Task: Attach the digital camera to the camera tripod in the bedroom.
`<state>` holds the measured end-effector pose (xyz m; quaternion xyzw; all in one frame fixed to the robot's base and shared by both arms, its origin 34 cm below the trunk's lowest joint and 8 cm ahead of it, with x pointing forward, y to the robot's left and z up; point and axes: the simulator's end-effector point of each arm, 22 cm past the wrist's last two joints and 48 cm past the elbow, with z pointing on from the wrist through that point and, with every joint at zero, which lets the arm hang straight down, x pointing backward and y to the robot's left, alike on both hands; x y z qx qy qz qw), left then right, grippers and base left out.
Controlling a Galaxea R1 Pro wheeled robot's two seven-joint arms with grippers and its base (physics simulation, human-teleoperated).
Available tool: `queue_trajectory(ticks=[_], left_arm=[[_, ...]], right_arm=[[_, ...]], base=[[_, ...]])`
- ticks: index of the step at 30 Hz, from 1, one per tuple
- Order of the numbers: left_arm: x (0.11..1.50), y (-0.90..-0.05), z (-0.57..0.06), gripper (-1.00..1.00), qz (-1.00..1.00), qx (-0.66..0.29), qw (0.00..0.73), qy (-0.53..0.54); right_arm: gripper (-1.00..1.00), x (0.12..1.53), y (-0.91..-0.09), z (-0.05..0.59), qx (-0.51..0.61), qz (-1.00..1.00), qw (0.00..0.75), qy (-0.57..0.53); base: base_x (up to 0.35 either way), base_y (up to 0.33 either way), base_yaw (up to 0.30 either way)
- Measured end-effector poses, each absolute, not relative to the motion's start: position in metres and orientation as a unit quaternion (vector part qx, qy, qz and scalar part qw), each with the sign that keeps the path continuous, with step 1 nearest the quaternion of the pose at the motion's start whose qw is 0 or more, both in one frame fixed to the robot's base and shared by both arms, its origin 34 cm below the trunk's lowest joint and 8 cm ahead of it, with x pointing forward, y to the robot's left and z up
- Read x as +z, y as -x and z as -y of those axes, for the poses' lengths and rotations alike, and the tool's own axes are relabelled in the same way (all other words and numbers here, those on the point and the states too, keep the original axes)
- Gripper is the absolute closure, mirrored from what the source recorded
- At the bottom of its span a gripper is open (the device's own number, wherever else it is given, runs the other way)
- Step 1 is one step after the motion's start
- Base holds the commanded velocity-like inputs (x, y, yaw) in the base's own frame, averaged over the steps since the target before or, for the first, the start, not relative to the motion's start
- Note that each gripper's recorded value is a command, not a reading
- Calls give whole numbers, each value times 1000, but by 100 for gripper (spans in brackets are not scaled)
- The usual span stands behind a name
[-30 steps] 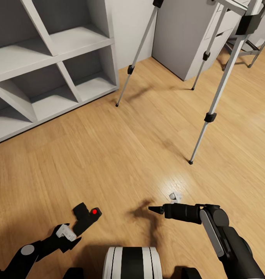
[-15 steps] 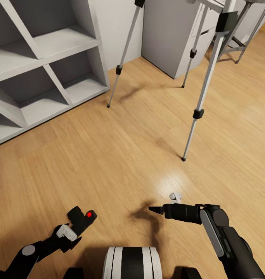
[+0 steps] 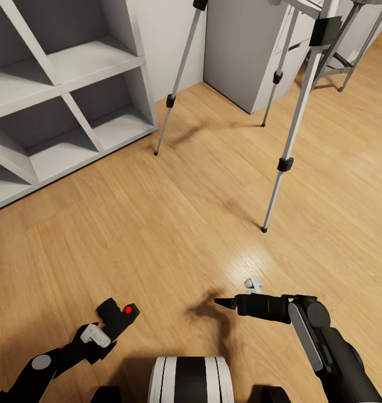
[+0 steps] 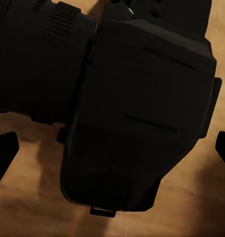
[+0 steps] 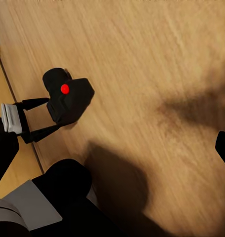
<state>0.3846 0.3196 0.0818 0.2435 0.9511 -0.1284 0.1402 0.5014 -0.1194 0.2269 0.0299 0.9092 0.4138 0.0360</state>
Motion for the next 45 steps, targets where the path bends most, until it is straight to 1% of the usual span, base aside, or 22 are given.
queue_trajectory(ticks=[7,22,40,45], left_arm=[[81,-383,-320,-100,-952,-129,138,-242],[72,-351,-327,-100,-958,-133,104,-230],[74,-357,-331,-100,-957,-129,109,-234],[73,-364,-345,-100,-960,-101,115,-235]], right_arm=[[-100,227,-502,119,414,-909,37,-31],[-100,228,-502,117,417,-907,36,-31],[-100,228,-501,116,417,-908,36,-30],[-100,227,-501,117,416,-908,36,-29]], base=[[0,0,0],[0,0,0],[0,0,0],[0,0,0]])
